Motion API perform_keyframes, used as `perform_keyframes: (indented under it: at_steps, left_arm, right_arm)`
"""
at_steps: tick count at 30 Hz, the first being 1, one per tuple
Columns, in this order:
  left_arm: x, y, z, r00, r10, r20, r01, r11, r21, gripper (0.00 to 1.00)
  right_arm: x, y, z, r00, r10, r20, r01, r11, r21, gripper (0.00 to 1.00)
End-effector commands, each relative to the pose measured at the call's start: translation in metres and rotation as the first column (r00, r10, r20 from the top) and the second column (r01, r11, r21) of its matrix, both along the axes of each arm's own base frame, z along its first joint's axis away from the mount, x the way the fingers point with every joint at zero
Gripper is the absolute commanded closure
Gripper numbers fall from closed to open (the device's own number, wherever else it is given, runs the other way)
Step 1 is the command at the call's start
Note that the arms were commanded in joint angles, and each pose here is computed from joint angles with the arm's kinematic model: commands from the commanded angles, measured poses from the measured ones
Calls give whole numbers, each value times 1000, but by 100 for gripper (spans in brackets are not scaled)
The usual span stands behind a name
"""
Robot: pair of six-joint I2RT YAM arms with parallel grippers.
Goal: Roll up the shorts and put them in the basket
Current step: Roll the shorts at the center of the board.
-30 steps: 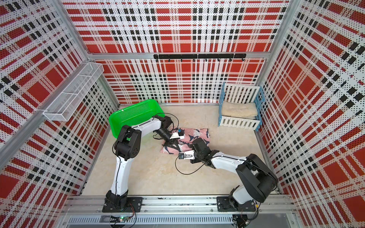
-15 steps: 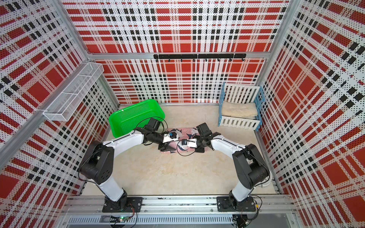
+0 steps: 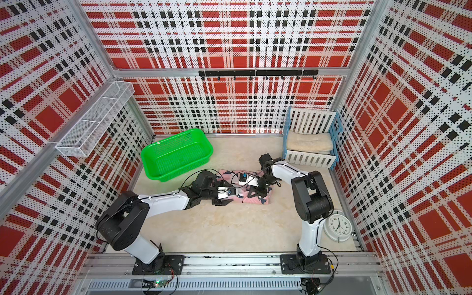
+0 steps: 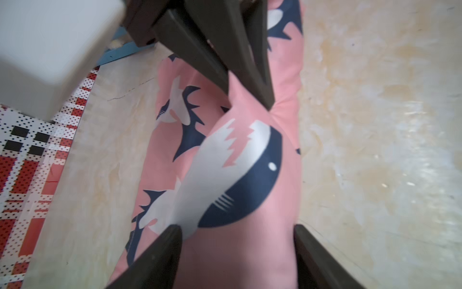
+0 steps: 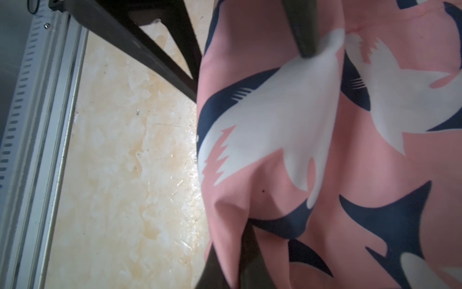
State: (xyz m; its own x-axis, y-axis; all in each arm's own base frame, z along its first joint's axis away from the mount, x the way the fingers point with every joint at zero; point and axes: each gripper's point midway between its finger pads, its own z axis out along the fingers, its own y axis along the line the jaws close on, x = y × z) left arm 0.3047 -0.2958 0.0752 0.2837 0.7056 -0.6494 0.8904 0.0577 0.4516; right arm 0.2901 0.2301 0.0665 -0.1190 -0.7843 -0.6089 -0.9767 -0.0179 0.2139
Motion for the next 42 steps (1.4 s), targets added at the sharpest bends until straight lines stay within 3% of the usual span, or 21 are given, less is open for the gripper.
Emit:
perform_keyframes:
  at_steps: [1, 2, 3, 5, 6, 7, 8, 9, 12, 15, 20, 22, 23, 26, 32, 38, 42]
  left_arm:
    - [18, -3, -6, 999, 23, 32, -24, 999, 40, 34]
    - [20, -4, -8, 1000, 17, 25, -18, 998, 55, 41]
    - [20, -4, -9, 1000, 4, 10, -4, 998, 70, 54]
    - [17, -3, -12, 999, -22, -43, 26, 995, 94, 80]
    - [16, -2, -11, 996, -40, -77, 47, 994, 97, 92]
    - [14, -1, -11, 992, -54, -113, 66, 993, 100, 96]
    - [12, -1, -11, 985, -68, -158, 85, 991, 103, 97]
    - [10, -1, -12, 974, -81, -210, 105, 989, 102, 98]
    - [2, 4, -20, 924, -93, -372, 151, 980, 128, 99]
    - [-5, 6, -25, 858, -106, -503, 195, 972, 128, 100]
    - [-7, 2, -10, 759, -152, -634, 215, 976, 24, 100]
    - [-10, 0, -3, 724, -171, -668, 230, 973, 0, 100]
    - [-12, -2, -2, 710, -175, -683, 237, 971, -3, 100]
    - [-17, -8, 5, 655, -177, -734, 223, 974, -35, 100]
    - [-22, -13, 9, 553, -150, -820, 188, 981, -53, 100]
    - [-12, -10, 2, 452, -69, -889, 68, 997, -43, 100]
    - [-11, -10, 4, 435, -65, -898, 47, 998, -50, 100]
  right_arm:
    - [-9, 1, 10, 999, 7, -44, -5, 999, 39, 100]
    - [-10, 0, 10, 1000, 2, -30, -1, 999, 37, 100]
    - [-9, -1, 10, 1000, -3, -8, 4, 999, 33, 100]
    - [-5, -5, 10, 998, -40, 49, 39, 999, 20, 84]
    - [2, -8, 12, 991, -59, 122, 57, 998, 15, 71]
    - [-7, -12, 13, 990, -59, 126, 58, 998, 12, 69]
    - [-10, -21, 12, 982, -75, 173, 81, 996, -26, 59]
    - [23, -21, 24, 926, -148, 347, 155, 988, 7, 53]
    - [38, -38, 45, 778, -194, 597, 241, 971, 1, 52]
    - [31, -43, 67, 656, -175, 734, 246, 969, 11, 51]
    - [3, -31, 79, 551, -109, 828, 210, 978, -12, 50]
    - [-12, -21, 79, 540, -86, 838, 184, 983, -17, 45]
    - [-19, -16, 76, 535, -73, 842, 171, 985, -23, 35]
    - [-32, -3, 67, 536, -59, 842, 153, 988, -29, 28]
    - [-37, 15, 34, 539, -5, 842, 152, 984, -91, 26]
    - [-38, 21, 8, 564, 0, 826, 176, 977, -121, 24]
    - [-30, 7, -4, 534, 0, 845, 257, 953, -162, 14]
